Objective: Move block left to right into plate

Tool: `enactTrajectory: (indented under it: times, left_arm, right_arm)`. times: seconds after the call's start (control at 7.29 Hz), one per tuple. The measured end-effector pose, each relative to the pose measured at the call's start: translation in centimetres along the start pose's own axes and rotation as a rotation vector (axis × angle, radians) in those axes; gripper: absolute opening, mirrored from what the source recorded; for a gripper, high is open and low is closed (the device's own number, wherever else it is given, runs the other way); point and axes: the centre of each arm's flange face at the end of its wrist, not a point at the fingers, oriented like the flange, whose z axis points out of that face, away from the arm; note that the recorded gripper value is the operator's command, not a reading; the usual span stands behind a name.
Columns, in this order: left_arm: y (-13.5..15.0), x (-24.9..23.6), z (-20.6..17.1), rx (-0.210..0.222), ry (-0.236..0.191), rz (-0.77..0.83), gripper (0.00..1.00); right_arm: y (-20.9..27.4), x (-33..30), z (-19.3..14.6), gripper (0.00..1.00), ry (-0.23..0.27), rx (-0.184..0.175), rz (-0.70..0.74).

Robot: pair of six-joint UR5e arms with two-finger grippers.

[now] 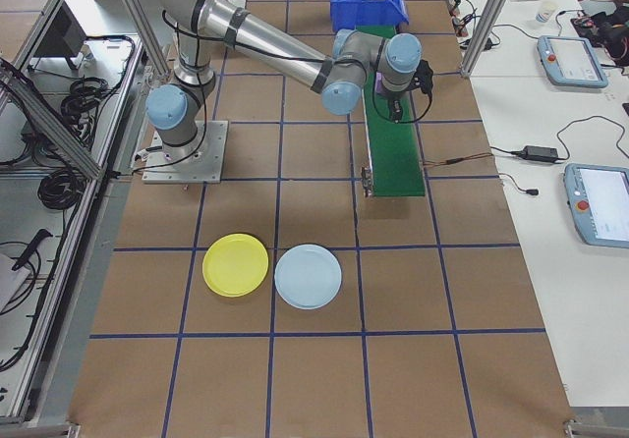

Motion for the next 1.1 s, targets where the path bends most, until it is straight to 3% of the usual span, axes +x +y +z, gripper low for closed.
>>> enactTrajectory:
  times: [0.27, 0.69, 0.82, 0.96, 1.1]
  left_arm:
    - [0.1, 0.2, 0.3, -0.004, 0.007, 0.011, 1.00]
    - [-0.8, 1.5, 0.8, -0.008, 0.019, 0.042, 1.00]
    - [-1.0, 1.9, 0.9, -0.011, 0.021, 0.050, 0.85]
    - [-1.0, 2.1, 1.2, -0.015, 0.025, 0.054, 0.41]
    - [-0.9, 2.2, 1.3, -0.017, 0.025, 0.054, 0.40]
  right_arm:
    - [-0.3, 0.3, 0.7, 1.00, -0.020, 0.003, 0.025]
    - [-1.6, 1.1, 1.7, 1.00, -0.056, 0.013, 0.232]
    - [-1.9, 1.2, 2.1, 1.00, -0.081, 0.022, 0.296]
    - [-1.9, 1.4, 2.6, 1.00, -0.091, 0.019, 0.331]
    - [-1.8, 1.5, 3.0, 1.00, -0.094, 0.014, 0.345]
